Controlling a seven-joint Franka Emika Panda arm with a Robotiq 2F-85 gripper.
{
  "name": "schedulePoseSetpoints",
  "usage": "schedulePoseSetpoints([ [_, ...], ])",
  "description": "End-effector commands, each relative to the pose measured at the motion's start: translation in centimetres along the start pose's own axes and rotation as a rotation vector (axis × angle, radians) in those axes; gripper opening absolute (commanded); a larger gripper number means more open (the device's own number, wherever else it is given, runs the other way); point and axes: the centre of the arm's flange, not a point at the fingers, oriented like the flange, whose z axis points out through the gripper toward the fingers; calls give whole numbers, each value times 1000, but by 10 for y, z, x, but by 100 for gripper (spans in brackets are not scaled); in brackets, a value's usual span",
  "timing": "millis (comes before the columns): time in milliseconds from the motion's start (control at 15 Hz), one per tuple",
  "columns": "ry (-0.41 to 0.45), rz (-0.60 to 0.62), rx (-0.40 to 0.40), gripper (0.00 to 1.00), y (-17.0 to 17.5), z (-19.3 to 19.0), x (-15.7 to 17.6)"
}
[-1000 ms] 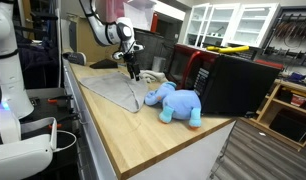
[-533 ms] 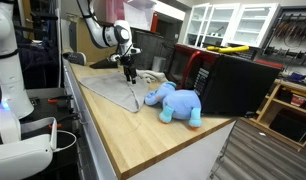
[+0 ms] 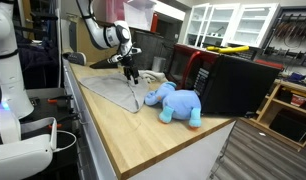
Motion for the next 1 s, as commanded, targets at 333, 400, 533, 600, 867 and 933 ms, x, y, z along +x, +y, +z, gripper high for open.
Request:
schedulePoseSetpoints([
  [333, 32, -3, -42, 100, 19, -13, -5],
  [400, 37, -3, -38, 100, 20, -17, -4],
  [533, 49, -3, -34, 100, 22, -25, -2],
  [600, 52, -4, -34, 100, 23, -27, 0],
  [867, 59, -18, -41, 68, 23, -25, 1],
  [933, 54, -20, -39, 61, 23, -24, 0],
])
